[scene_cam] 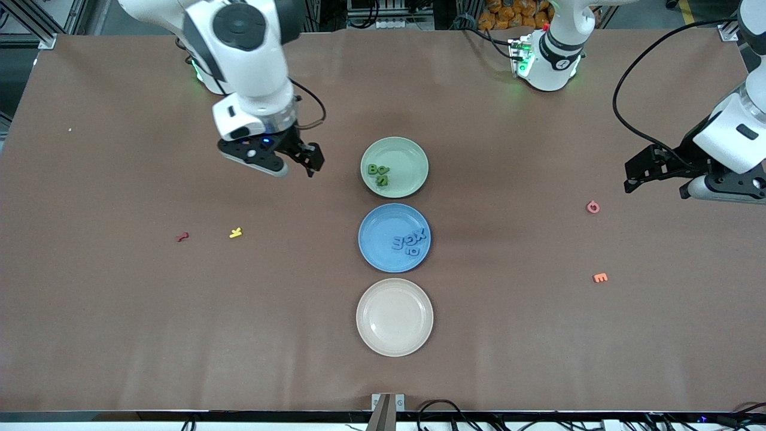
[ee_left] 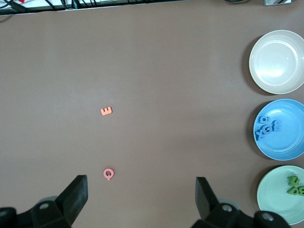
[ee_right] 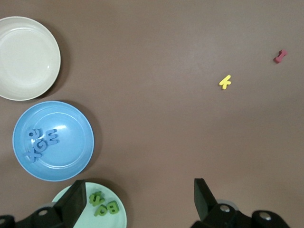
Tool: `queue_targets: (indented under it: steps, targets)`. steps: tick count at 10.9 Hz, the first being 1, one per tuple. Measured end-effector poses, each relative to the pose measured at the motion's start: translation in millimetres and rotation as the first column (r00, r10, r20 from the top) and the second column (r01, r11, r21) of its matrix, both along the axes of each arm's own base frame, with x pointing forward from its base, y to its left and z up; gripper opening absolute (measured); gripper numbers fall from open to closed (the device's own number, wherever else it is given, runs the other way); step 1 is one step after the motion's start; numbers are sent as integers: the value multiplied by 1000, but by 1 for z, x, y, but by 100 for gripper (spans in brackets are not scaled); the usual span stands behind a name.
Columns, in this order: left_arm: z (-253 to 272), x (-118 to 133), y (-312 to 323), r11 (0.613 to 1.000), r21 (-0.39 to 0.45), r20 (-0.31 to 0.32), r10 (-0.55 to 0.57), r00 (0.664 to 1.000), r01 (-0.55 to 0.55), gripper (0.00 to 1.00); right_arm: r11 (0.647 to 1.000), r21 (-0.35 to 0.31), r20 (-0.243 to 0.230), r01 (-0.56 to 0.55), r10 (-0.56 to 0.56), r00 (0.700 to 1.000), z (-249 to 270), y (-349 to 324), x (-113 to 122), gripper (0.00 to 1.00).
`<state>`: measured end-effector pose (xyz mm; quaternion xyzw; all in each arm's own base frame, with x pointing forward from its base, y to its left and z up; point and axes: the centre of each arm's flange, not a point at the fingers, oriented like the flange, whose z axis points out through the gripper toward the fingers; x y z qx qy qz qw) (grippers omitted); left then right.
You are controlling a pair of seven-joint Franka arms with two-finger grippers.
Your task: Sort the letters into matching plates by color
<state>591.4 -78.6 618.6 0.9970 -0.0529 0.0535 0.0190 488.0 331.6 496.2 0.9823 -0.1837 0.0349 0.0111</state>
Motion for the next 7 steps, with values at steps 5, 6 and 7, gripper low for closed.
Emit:
queue_targets:
  steps: [5, 6, 7]
  targets:
    - [0, 0, 0, 1000, 0, 2, -1, 1000, 1, 100, 986, 18, -65, -166, 167, 984, 57, -135, 24, 100]
    - [1, 0, 0, 1000, 0, 2, -1, 1000, 1, 100, 979, 17, -82, -204, 205, 975, 63, -167, 29, 100]
    - [1, 0, 0, 1000, 0, 3, 0, 1000, 0, 100, 971, 18, -98, -238, 239, 966, 66, -198, 33, 100]
